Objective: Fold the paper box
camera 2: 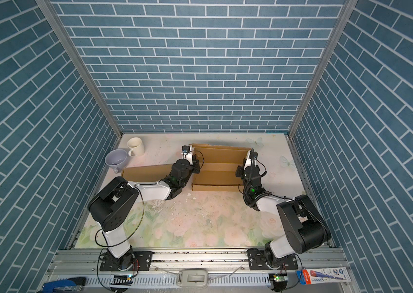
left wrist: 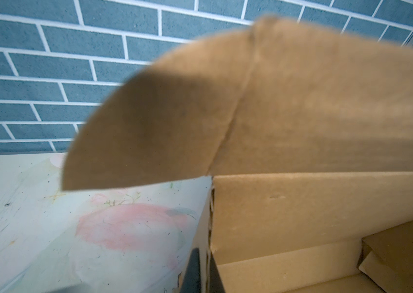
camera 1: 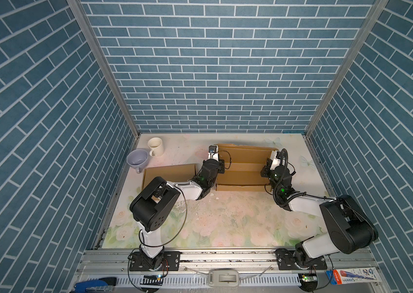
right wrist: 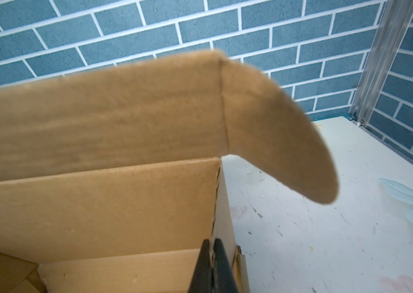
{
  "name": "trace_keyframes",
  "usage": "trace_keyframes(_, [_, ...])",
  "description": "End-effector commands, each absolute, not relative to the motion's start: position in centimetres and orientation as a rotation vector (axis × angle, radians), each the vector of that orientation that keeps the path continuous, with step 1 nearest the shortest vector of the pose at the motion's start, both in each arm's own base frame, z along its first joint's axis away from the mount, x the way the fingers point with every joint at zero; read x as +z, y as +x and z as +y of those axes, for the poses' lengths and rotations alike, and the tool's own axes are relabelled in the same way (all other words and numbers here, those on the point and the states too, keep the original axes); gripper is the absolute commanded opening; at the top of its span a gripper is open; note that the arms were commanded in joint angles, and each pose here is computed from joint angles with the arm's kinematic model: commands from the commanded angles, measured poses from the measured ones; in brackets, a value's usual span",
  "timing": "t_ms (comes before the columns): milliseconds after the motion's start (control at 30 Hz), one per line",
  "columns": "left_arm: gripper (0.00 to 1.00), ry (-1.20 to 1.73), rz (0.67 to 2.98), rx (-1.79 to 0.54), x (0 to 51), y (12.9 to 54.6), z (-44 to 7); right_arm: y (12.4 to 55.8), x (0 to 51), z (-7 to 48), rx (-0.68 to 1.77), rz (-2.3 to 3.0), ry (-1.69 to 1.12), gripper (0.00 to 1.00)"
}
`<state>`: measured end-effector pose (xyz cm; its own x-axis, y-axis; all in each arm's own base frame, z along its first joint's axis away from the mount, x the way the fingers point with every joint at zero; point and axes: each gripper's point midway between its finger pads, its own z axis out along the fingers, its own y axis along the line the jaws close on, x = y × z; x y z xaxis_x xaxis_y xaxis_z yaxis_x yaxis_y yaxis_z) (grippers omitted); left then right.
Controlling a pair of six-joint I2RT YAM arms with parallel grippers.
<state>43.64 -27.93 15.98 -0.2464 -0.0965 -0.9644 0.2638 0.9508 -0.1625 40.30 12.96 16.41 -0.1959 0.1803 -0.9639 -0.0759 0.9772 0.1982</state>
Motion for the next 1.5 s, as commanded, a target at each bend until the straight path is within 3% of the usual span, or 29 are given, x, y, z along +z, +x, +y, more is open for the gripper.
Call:
trace_keyframes(0, [0.0, 0.295, 1.932, -0.411, 10.7, 40.8, -30.9, 39.1, 13.7, 14.5, 0.297, 1.828, 0.049, 0.0])
trace_keyframes(433, [0.0, 0.428, 1.912, -0.23, 9.0, 38.7, -28.1, 37.1, 13.7, 14.5, 0.315, 1.876, -0.051, 0.01])
trace_keyframes(633, [0.0, 0.431, 1.865, -0.133, 9.9, 38.9, -26.7, 35.4, 14.5, 13.7, 0.442, 1.987, -0.144, 0.29])
trace_keyframes(800, [0.0, 0.424, 1.848, -0.094, 9.5, 39.0, -26.1, 32.8, 16.0, 13.9, 0.541, 2.05, -0.247, 0.44])
trace_keyframes(1167, [0.0, 0.45, 1.805, -0.089, 8.8, 38.2, -25.5, 28.4, 22.7, 12.9, 0.386, 2.115, -0.589, 0.48])
trace_keyframes(1467, [0.0, 0.452, 1.792, -0.089, 8.1, 38.0, -25.2, 29.8, 26.5, 15.5, 0.237, 2.137, -1.069, 0.55])
